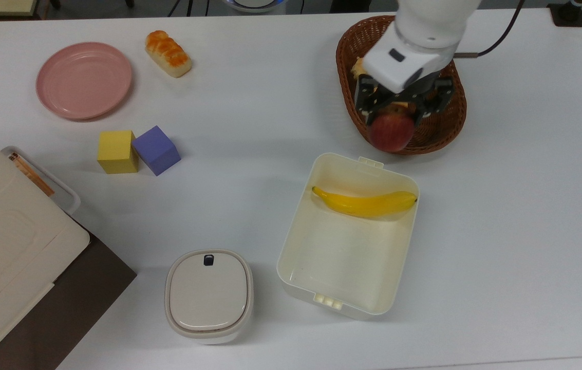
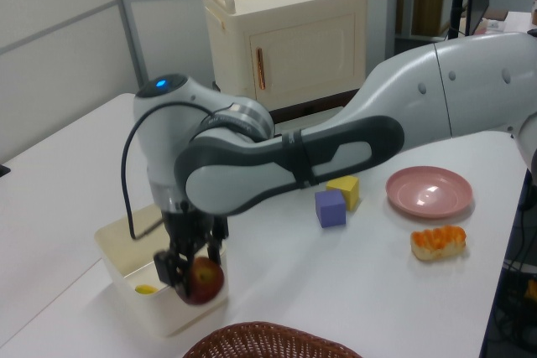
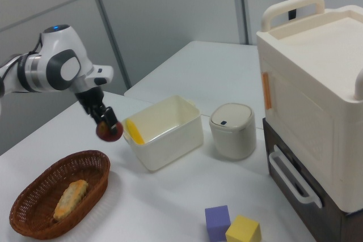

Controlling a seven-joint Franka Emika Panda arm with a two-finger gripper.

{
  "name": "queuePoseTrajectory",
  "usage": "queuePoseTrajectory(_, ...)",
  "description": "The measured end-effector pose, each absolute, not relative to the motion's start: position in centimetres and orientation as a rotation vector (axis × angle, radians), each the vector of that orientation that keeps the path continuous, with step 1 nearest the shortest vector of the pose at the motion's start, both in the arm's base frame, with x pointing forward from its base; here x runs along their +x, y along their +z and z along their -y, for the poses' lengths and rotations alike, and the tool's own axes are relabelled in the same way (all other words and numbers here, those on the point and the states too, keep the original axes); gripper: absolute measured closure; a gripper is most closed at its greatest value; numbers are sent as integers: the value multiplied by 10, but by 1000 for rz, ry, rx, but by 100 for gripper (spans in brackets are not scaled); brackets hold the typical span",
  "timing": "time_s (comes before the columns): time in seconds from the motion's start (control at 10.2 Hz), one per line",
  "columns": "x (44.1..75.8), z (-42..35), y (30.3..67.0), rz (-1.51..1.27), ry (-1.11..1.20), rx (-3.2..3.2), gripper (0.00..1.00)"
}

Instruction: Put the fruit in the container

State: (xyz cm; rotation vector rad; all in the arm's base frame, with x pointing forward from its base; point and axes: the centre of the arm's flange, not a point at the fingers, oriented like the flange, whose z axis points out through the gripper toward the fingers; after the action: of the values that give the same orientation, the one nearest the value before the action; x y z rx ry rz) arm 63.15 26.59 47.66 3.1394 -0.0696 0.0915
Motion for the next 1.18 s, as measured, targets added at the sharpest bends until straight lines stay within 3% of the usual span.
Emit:
queuePoseTrajectory(0.39,675,-204,516,338,424,3179,20)
queuePoseTrajectory(0.59,681,-186,518,383,445,3173,10)
queuePoseTrajectory(0.69,683,-176,522,406,454,3169,0)
queuePoseTrajectory(0.98,674,-111,564,494,419,3138,0)
queuePoseTrajectory(1.18,655,-64,588,396,315,3126,0)
